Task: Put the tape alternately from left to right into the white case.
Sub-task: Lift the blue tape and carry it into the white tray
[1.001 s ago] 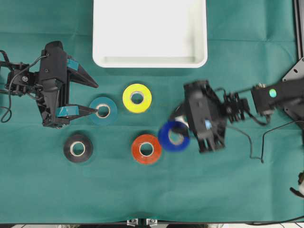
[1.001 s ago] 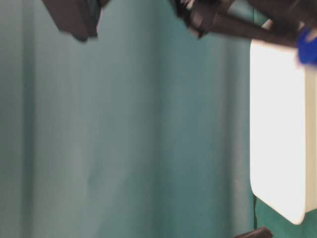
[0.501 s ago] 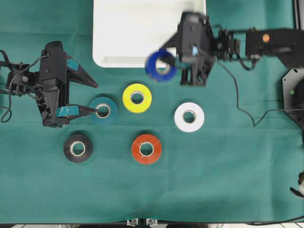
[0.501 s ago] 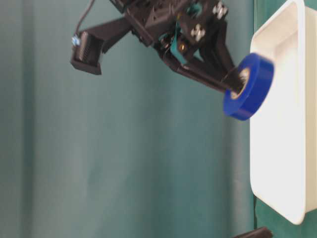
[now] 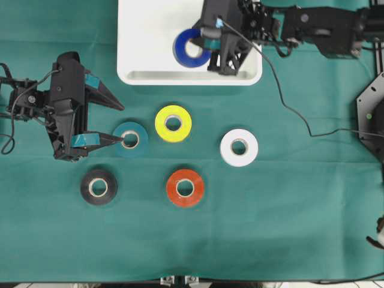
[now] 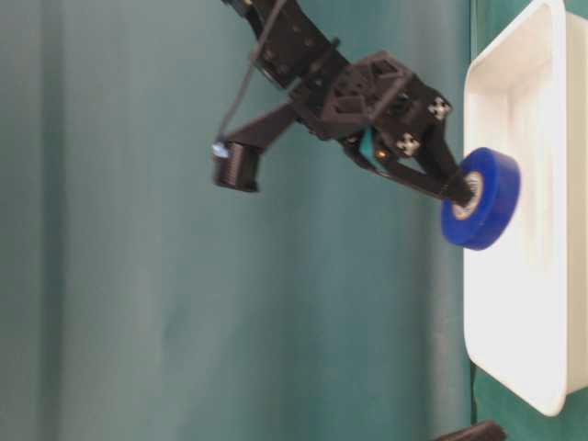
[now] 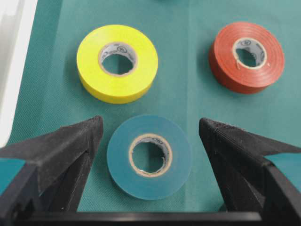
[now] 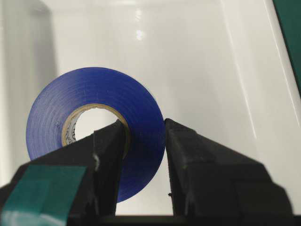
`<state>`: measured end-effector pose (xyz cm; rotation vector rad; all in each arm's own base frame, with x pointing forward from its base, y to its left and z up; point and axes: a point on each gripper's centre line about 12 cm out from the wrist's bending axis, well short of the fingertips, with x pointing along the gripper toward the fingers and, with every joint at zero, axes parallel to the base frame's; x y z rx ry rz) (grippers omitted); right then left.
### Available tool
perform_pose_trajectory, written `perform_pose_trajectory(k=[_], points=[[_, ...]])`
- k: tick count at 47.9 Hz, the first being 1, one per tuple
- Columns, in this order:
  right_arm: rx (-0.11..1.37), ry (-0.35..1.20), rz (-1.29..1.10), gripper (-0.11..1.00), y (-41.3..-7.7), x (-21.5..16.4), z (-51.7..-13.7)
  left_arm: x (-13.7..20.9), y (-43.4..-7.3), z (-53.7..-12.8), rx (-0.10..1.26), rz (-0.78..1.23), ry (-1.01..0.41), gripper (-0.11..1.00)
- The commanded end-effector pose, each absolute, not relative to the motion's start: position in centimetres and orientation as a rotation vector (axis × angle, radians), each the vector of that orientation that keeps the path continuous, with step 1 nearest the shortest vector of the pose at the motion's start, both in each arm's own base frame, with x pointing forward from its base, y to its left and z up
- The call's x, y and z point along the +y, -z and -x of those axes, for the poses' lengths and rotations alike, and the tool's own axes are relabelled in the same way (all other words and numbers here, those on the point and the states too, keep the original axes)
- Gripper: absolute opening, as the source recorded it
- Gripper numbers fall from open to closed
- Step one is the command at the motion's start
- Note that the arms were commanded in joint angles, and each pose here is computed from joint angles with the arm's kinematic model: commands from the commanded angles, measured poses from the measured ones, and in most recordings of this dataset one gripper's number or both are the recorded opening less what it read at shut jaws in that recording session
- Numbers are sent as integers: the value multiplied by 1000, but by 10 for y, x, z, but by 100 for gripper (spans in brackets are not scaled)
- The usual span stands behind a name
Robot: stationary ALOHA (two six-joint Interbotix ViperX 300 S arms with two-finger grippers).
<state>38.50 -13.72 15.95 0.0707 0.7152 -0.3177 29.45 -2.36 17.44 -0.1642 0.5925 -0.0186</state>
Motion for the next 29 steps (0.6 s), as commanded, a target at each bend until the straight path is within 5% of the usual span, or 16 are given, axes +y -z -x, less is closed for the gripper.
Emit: perform_pose_trajectory(k=[1,29], points=[[680,324,-68,26,-168,-142,-392,-24,-179,-296,576,163,22,62],[697,326,-78,26,-161,-143,-393,-24,-179,-296,574,162,23,62]])
